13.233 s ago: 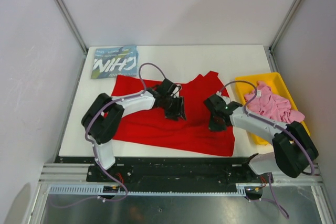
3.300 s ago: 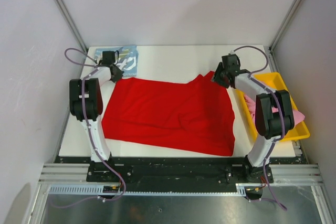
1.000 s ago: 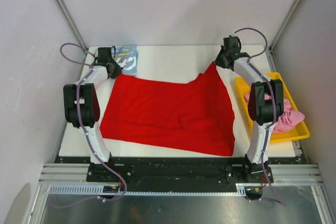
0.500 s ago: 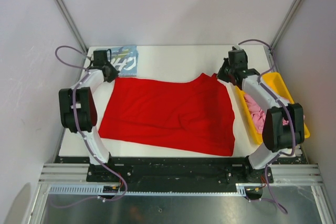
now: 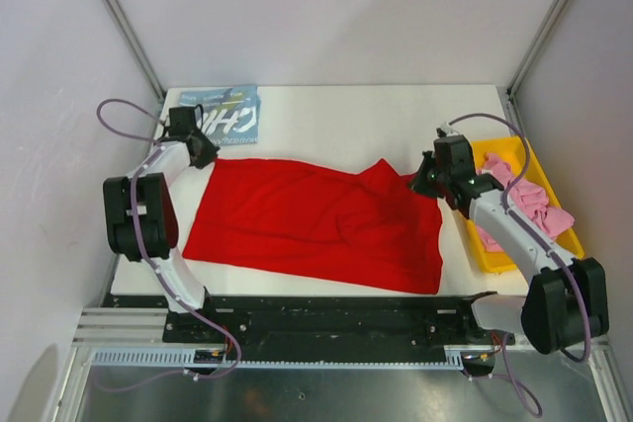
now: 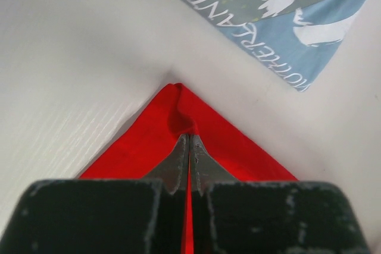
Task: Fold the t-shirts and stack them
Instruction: Fold the other side of the tshirt into a rectangle
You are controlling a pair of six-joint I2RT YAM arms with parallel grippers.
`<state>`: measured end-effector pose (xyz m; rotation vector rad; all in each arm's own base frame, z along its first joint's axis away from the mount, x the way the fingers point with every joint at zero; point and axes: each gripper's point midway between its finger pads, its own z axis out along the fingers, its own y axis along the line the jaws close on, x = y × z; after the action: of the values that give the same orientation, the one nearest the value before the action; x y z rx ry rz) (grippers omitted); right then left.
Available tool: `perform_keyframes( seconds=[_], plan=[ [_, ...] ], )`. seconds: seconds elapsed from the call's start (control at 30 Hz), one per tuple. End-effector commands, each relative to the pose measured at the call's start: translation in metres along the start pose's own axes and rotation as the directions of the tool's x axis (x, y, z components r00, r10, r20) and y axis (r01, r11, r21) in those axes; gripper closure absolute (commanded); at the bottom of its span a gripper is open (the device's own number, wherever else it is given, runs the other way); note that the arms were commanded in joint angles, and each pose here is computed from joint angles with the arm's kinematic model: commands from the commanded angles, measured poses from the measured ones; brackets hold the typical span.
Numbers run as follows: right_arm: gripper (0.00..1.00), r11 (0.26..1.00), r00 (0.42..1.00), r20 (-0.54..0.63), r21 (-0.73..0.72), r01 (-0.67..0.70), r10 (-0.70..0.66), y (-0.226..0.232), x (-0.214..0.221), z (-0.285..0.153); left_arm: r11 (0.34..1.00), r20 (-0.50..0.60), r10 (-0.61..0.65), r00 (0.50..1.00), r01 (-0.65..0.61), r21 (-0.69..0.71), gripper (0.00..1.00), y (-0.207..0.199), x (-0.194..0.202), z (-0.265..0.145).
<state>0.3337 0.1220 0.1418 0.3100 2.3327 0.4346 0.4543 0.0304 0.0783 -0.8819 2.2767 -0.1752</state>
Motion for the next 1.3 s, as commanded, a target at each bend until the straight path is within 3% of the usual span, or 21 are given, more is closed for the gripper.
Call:
perform_keyframes(
  seconds=[0.0,0.57,1.27],
  plan=[
    [1.0,0.999,1.0,-0.015,-0.03,0.019,-0.02,0.003,0.018,-0.022,1.0,0.035,-0.016,0.999,0.016,-0.01,1.0,0.009,-0.01,-0.016],
    [1.0,0.998,0.997,-0.068,-0.052,0.039,-0.042,-0.007,0.055,-0.066,0.996,0.03,-0.034,0.999,0.037,-0.086,1.0,0.039,-0.007,-0.03],
    [1.0,0.998,0.987,-0.164,-0.054,-0.011,0.002,-0.009,0.097,-0.075,0.991,-0.028,-0.062,0.998,0.058,-0.118,1.0,0.065,0.027,-0.044]
  ],
)
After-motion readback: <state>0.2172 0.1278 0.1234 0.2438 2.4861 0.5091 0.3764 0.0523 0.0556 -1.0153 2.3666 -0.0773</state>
